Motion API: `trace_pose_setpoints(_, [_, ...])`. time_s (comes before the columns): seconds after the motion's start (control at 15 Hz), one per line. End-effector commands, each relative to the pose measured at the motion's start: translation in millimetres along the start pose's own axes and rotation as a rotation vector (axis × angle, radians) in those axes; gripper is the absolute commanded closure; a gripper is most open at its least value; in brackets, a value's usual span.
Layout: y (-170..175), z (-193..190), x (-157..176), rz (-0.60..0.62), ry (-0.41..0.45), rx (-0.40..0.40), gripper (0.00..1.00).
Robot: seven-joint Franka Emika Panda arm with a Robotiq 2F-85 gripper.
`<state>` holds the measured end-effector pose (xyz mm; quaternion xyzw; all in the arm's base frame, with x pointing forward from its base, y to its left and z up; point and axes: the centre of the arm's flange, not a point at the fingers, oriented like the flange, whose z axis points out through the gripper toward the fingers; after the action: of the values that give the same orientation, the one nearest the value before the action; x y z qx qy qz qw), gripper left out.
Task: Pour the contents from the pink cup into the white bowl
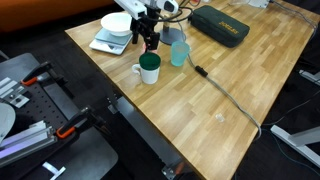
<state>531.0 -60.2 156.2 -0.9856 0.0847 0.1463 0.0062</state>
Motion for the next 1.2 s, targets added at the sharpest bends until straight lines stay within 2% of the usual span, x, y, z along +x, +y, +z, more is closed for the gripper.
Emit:
trace_pose_setpoints(0.0, [4,12,11,0.010,-0.018,-0.020,0.00])
trace_pose_setpoints(0.33, [4,11,20,0.009,-0.010,-0.028,0.00])
trace_pose_setpoints(0.47, [4,13,22,0.009,-0.015,-0.026,0.05])
trace_pose_setpoints(0.73, [8,20,23,0.019,-0.024,-0.022,0.04])
trace_pose_setpoints(0.8, [9,21,23,0.020,-0.026,-0.022,0.07])
trace_pose_setpoints(0.87, [10,22,23,0.023,-0.026,-0.019,0.24])
trace_pose_setpoints(0.93, [11,23,23,0.026,-0.025,-0.018,0.32])
trace_pose_setpoints(1.0, [12,23,23,0.028,-0.024,-0.016,0.34])
trace_pose_setpoints(1.13, [13,23,23,0.031,-0.023,-0.014,0.49])
